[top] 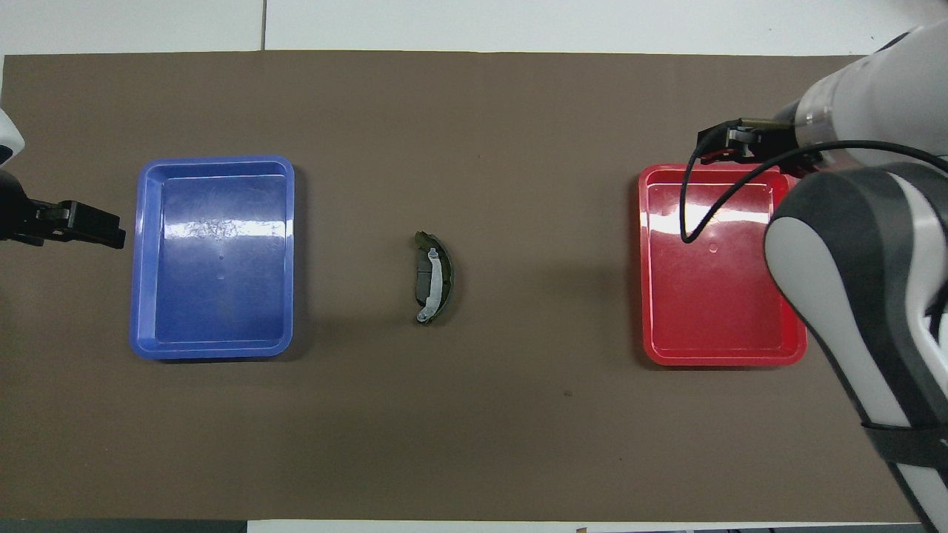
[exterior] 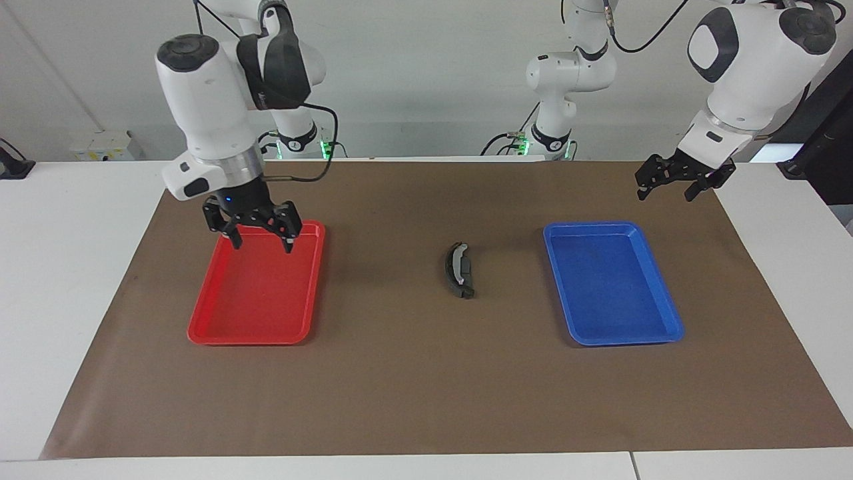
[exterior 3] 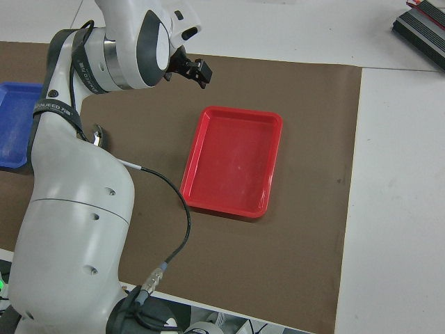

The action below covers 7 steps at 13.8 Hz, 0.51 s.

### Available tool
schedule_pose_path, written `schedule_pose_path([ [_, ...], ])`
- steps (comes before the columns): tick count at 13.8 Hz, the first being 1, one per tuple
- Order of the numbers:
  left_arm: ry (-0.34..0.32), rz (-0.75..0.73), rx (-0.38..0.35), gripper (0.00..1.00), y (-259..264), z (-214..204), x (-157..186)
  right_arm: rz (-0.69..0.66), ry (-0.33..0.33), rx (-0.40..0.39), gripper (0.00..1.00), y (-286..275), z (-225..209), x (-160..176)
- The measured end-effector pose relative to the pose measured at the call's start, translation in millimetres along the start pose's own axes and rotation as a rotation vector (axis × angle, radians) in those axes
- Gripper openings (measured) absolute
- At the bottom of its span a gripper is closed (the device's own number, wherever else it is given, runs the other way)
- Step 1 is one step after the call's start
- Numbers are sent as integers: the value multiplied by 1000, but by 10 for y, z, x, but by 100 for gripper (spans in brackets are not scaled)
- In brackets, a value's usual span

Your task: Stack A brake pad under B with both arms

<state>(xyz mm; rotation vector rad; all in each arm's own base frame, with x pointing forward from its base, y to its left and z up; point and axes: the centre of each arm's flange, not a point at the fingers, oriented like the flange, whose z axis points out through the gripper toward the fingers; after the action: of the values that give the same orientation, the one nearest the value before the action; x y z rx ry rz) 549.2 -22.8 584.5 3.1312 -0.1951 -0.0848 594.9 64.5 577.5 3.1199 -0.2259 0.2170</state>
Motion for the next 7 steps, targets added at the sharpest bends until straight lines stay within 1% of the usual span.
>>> schedule_pose_path([
  [4,0,0,0,100,0,0,0,-10,-103,-29,100,500,-429,-309],
  [7,0,0,0,100,0,0,0,-11,-164,-38,100,774,-548,-449],
])
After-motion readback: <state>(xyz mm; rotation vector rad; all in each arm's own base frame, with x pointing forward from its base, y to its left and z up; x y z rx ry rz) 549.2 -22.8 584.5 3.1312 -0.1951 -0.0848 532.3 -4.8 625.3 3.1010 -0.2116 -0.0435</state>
